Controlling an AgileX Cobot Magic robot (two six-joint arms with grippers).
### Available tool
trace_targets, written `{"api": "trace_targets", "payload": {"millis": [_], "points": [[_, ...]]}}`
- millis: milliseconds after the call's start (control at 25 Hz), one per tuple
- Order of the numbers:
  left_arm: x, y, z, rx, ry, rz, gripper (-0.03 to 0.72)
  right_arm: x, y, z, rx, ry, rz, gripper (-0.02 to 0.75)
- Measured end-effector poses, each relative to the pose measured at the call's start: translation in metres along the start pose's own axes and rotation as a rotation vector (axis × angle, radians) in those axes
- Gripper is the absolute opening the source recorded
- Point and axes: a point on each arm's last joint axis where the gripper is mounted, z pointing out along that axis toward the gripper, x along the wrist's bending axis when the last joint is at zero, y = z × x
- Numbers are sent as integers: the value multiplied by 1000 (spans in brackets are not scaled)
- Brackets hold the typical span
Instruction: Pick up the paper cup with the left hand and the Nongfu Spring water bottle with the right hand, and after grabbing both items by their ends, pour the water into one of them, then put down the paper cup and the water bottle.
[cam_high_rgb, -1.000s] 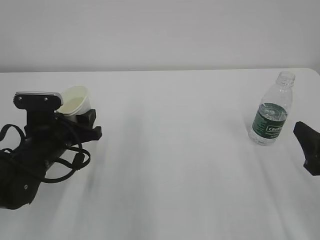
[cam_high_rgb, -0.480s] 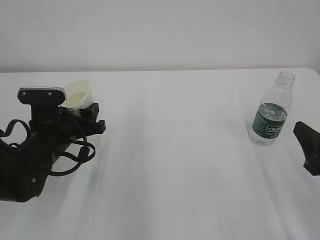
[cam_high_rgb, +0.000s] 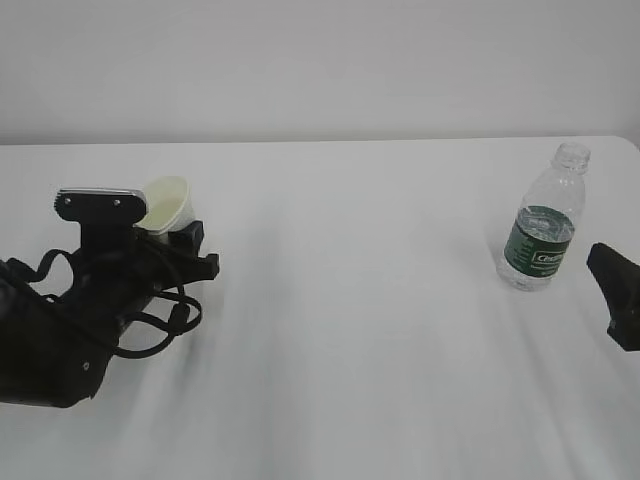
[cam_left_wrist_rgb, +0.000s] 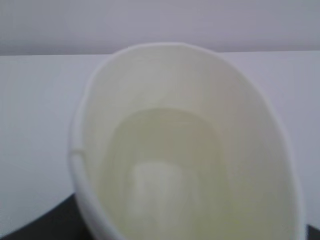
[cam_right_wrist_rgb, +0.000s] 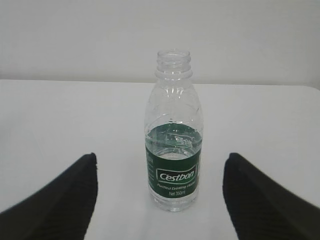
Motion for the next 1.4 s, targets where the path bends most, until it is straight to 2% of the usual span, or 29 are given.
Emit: {"api": "trace_targets", "payload": {"millis": [640, 1120, 1400], "points": [[0, -17, 10, 32, 4, 12, 352, 0, 0, 0, 0, 0, 0, 592], [0, -25, 11, 50, 3, 20, 424, 0, 0, 0, 0, 0, 0, 593], [0, -25, 11, 50, 0, 22, 512, 0, 0, 0, 0, 0, 0, 593]]}}
